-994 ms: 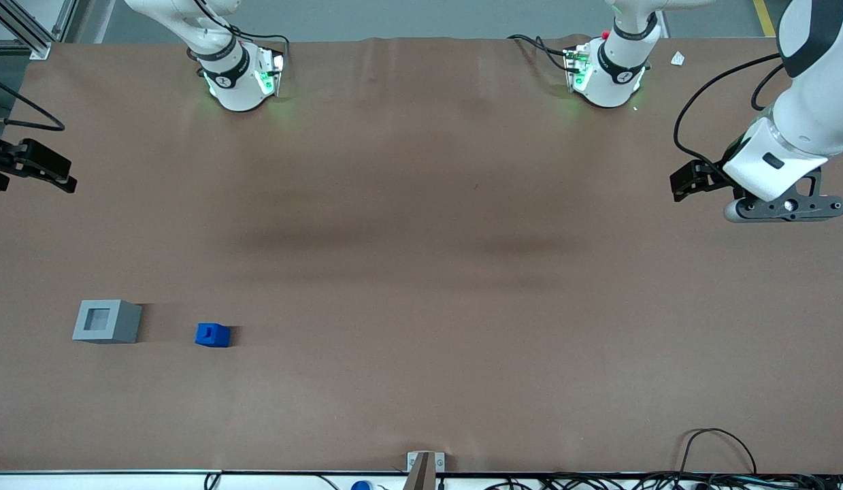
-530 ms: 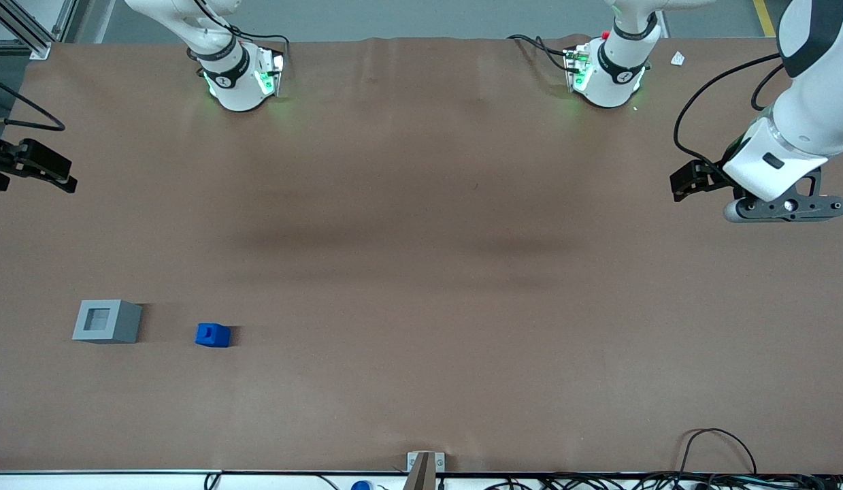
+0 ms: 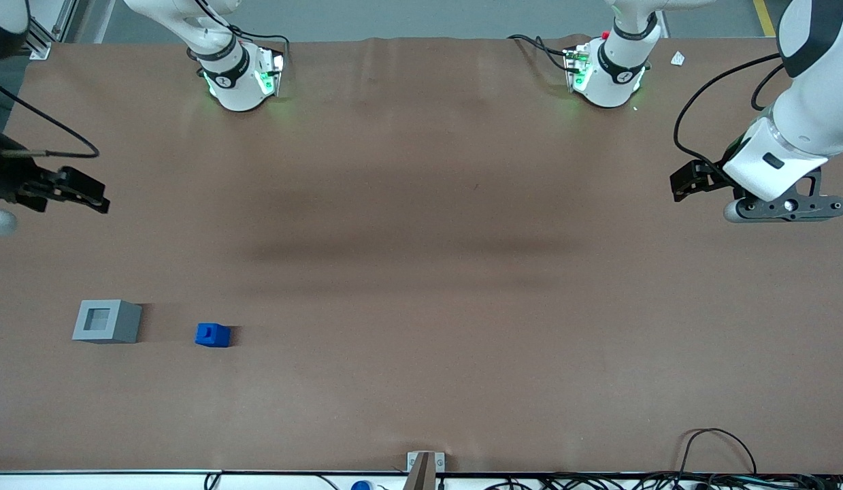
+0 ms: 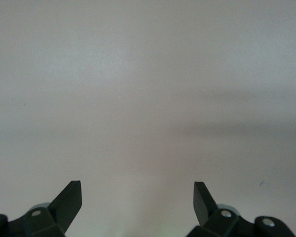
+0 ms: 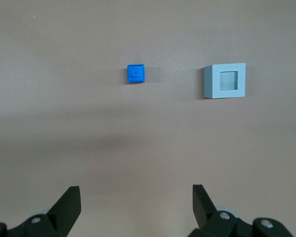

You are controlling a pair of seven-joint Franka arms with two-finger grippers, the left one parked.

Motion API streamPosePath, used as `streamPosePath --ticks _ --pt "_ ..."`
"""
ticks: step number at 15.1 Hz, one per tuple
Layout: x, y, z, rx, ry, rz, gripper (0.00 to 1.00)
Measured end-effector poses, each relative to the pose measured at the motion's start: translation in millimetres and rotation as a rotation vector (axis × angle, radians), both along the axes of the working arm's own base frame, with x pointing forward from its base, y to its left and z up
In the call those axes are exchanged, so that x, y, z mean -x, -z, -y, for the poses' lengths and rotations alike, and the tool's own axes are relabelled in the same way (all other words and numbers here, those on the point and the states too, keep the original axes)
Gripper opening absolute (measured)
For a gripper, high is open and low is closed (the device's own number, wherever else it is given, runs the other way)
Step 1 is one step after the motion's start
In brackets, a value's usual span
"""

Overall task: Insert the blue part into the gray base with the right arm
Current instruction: 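Move the open right gripper over the blue cube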

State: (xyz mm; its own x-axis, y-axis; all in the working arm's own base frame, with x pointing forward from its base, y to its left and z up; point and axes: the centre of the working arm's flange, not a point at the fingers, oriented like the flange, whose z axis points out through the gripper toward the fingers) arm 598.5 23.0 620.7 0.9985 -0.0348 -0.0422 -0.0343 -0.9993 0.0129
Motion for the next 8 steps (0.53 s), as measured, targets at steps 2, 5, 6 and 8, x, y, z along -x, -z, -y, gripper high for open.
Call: streamPosePath --ticks 2,5,6,8 --pt "-10.3 20.0 -1.3 -0.001 0.001 -0.012 1.0" --pt "-22.1 49.7 -3.1 -0.002 0.0 -0.021 1.0" --pt "-26.4 60.8 -3.9 -0.003 -0.001 -0.019 1.0" --pt "-34.9 85.2 -6.0 -0.005 -0.003 -0.008 1.0"
